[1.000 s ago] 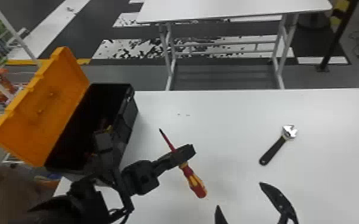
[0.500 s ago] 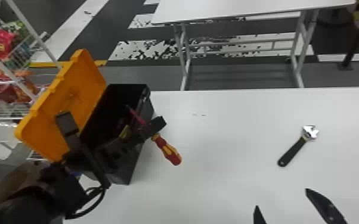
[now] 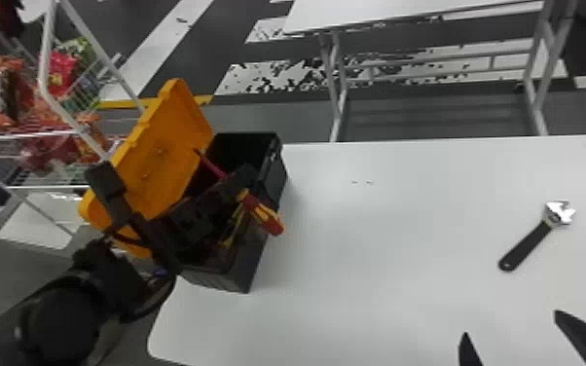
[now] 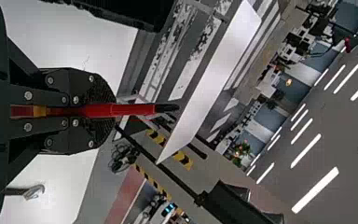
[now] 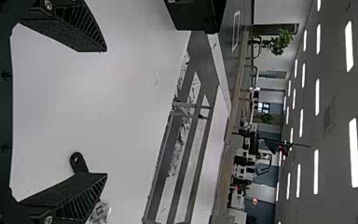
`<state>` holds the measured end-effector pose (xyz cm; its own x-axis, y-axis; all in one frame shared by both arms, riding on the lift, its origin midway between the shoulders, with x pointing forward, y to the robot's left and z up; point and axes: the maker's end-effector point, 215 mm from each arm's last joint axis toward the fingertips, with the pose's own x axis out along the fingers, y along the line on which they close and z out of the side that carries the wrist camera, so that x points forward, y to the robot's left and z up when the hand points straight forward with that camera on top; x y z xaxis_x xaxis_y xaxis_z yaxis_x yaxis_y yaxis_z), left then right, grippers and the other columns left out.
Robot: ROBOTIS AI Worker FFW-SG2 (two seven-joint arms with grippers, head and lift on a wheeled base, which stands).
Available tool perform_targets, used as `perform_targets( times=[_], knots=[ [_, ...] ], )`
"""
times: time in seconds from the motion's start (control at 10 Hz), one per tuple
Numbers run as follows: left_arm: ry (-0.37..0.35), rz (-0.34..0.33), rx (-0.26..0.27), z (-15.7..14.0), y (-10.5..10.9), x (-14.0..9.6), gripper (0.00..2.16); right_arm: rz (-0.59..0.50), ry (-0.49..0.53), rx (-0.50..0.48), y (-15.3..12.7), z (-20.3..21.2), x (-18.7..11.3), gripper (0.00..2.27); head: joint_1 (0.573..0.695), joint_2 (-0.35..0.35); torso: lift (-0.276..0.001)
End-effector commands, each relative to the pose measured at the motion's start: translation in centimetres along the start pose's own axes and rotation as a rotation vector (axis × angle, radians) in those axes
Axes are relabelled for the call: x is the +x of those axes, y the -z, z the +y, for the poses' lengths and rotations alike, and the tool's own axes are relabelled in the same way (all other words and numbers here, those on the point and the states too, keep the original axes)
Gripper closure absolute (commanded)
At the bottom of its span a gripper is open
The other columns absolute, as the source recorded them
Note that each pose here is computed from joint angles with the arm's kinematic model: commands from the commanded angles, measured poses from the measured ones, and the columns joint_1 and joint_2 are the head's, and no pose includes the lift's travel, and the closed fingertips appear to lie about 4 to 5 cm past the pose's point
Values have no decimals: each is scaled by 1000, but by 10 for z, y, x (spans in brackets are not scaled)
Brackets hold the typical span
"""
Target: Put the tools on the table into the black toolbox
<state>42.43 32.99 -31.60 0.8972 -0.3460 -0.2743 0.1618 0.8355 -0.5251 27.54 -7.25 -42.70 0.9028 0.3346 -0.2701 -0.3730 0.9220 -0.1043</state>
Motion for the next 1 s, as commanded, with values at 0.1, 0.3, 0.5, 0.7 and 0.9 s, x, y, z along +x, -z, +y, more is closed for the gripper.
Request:
perform_targets(
  times=[0.1, 0.3, 0.5, 0.7, 0.9],
  knots=[
    [-75, -31, -1, 34, -13, -2, 2135, 7, 5, 10, 3, -3, -1, 63, 695, 350, -75],
    [-117, -77, -14, 57, -32, -7, 2135, 15, 5, 15, 6, -3, -1, 63, 695, 350, -75],
    [-174, -102, -21, 83, -41, -15, 2138, 22, 5, 21, 9, -2, -2, 63, 695, 350, -75],
    [-251, -139, 5, 109, -48, -21, 2003, 25, 5, 26, 10, -2, -2, 63, 695, 350, -75],
    [-283, -163, -2, 122, -47, -22, 134, 35, 6, 30, 13, -3, -3, 63, 695, 350, -75]
  ],
)
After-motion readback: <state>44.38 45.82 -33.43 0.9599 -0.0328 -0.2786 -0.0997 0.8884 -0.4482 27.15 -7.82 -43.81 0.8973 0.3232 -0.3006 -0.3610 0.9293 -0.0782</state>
